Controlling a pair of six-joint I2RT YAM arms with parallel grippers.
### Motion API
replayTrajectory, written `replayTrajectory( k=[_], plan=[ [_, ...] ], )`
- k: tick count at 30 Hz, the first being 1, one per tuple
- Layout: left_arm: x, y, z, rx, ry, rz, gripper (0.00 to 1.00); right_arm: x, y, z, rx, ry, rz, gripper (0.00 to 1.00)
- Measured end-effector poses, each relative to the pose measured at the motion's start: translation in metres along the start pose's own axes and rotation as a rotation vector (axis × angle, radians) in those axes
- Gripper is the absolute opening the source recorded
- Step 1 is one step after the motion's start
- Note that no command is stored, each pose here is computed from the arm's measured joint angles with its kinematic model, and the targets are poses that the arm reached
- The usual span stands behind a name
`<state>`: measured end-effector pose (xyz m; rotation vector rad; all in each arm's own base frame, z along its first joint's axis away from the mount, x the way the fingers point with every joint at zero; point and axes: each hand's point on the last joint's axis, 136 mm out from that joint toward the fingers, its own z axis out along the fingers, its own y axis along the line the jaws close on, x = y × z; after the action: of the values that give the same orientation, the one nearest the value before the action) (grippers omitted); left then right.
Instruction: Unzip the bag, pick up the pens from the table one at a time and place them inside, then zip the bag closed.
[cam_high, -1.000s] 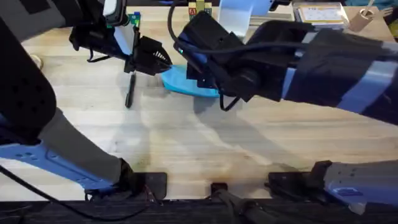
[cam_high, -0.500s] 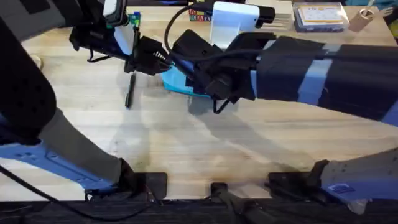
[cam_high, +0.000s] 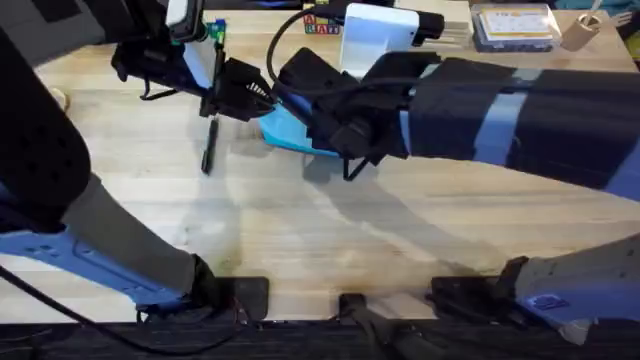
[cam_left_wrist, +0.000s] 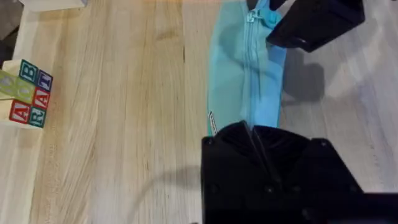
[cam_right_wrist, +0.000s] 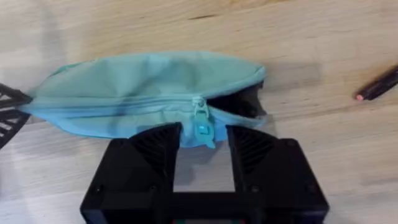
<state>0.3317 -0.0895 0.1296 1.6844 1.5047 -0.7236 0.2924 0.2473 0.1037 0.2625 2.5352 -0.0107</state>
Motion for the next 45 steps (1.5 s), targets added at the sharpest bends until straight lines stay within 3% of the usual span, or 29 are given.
replayTrajectory(
  k=[6, 11, 19, 31, 45],
  plan=[
    [-0.0001, 0.0, -0.0001, 0.0, 0.0, 0.0, 0.041, -0.003, -0.0023, 0.0026, 0.005, 0.0, 0.012, 0.414],
    [-0.0007, -0.0004, 0.0007, 0.003, -0.001, 0.001, 0.042, -0.0042, -0.0008, 0.0028, -0.002, -0.001, 0.02, 0.281],
    [-0.0008, -0.0003, 0.0007, 0.002, -0.001, 0.001, 0.042, -0.0036, -0.0007, 0.0048, 0.004, 0.001, 0.018, 0.233],
    [-0.0013, -0.0006, 0.0014, 0.005, -0.002, 0.002, 0.041, -0.0046, -0.0014, 0.009, 0.013, 0.002, 0.017, 0.043],
    [-0.0011, -0.0005, 0.0014, 0.004, -0.001, 0.003, 0.041, -0.0088, -0.0067, 0.0055, 0.025, -0.008, -0.049, 0.032]
  ],
)
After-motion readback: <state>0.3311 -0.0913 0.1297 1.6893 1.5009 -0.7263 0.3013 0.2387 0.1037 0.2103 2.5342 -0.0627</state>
